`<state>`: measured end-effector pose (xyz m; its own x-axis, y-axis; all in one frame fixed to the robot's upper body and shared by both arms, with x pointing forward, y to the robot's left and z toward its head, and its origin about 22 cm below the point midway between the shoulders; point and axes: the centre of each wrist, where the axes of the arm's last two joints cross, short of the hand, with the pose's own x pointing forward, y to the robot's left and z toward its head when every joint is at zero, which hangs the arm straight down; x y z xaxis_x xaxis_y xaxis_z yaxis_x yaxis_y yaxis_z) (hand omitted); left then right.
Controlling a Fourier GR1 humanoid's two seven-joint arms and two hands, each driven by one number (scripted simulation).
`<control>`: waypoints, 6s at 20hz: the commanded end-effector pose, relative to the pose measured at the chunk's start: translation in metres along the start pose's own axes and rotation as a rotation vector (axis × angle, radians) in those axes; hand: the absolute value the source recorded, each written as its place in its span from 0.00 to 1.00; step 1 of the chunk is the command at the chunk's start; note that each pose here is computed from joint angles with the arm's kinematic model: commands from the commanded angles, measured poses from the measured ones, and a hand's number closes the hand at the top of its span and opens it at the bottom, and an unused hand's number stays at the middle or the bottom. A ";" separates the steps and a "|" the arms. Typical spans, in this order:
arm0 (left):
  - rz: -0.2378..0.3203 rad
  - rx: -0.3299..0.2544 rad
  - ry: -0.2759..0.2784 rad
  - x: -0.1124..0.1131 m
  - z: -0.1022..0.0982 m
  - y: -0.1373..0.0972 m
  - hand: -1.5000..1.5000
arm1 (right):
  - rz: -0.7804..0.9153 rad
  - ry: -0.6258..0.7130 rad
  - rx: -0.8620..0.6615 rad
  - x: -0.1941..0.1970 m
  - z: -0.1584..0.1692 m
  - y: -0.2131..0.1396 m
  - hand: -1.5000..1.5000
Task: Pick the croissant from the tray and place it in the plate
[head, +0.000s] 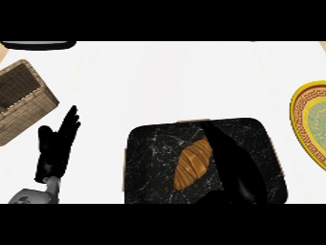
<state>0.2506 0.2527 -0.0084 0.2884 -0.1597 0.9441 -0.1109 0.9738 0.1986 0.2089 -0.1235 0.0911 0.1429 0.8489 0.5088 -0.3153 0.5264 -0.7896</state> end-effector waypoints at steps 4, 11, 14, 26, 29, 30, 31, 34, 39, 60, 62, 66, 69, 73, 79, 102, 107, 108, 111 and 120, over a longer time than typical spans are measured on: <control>0.024 0.000 0.010 -0.011 -0.004 -0.011 0.50 | 0.016 0.041 0.053 0.012 -0.019 -0.015 0.00; 0.003 -0.012 0.003 -0.004 0.014 -0.003 0.50 | 0.035 0.042 0.086 0.004 -0.033 -0.006 0.00; 0.013 0.007 -0.002 0.021 -0.009 0.001 0.50 | 0.021 0.057 0.103 -0.009 -0.019 0.020 0.00; 0.007 0.008 -0.021 -0.001 -0.006 -0.004 0.50 | 0.016 0.047 0.096 -0.014 -0.044 0.027 0.00; -0.015 0.017 -0.015 -0.006 0.013 -0.003 0.50 | 0.090 -0.008 0.105 -0.030 -0.039 0.032 1.00; -0.009 -0.002 0.010 -0.005 0.002 -0.003 0.50 | 0.093 -0.017 0.068 -0.013 -0.058 0.034 1.00; 0.012 0.006 0.005 -0.018 0.010 0.003 0.50 | 0.111 -0.010 0.064 -0.011 -0.054 0.039 1.00; 0.003 -0.002 -0.003 -0.002 0.013 -0.020 0.50 | 0.126 -0.019 0.035 -0.007 -0.048 0.055 1.00; 0.006 -0.012 0.005 0.016 -0.008 -0.008 0.50 | 0.141 -0.006 -0.115 -0.010 -0.042 0.032 1.00; 0.011 0.008 0.016 -0.008 -0.001 -0.007 0.50 | 0.111 -0.115 -0.756 -0.125 -0.002 -0.178 1.00; -0.001 0.010 -0.015 0.011 0.003 0.002 0.50 | 0.097 -0.054 -0.761 -0.133 -0.005 -0.181 1.00; 0.004 0.006 0.001 -0.002 -0.009 0.012 0.50 | 0.063 0.018 -0.760 -0.155 -0.003 -0.197 1.00; 0.005 -0.003 -0.013 -0.009 0.003 0.014 0.50 | 0.041 0.046 -0.759 -0.181 -0.016 -0.215 1.00; 0.011 -0.015 0.001 0.001 0.012 -0.007 0.50 | 0.054 0.073 -0.748 -0.205 -0.035 -0.219 1.00; -0.010 -0.011 -0.016 -0.003 0.001 -0.008 0.50 | 0.096 0.160 -0.689 -0.257 -0.057 -0.210 1.00; 0.017 0.003 -0.002 -0.003 -0.003 -0.008 0.50 | -0.340 -0.152 -0.438 -0.322 -0.071 -0.216 0.00; 0.018 0.006 0.015 -0.004 0.008 -0.005 0.50 | -0.621 -0.209 -0.519 -0.346 -0.048 -0.234 0.00; 0.013 -0.001 0.007 -0.004 -0.005 0.008 0.50 | -0.670 -0.229 -0.516 -0.360 -0.034 -0.232 0.00; -0.006 -0.008 -0.012 -0.011 0.007 -0.009 0.50 | -0.691 -0.234 -0.492 -0.371 -0.020 -0.252 0.00; 0.012 0.005 -0.011 -0.010 0.000 0.004 0.50 | -0.711 -0.306 -0.429 -0.395 -0.012 -0.209 0.00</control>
<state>0.2472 0.2456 -0.0128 0.2828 -0.1552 0.9465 -0.1112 0.9749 0.1931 0.2446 -0.5649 0.0653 -0.0464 0.3338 0.9415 0.2052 0.9256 -0.3181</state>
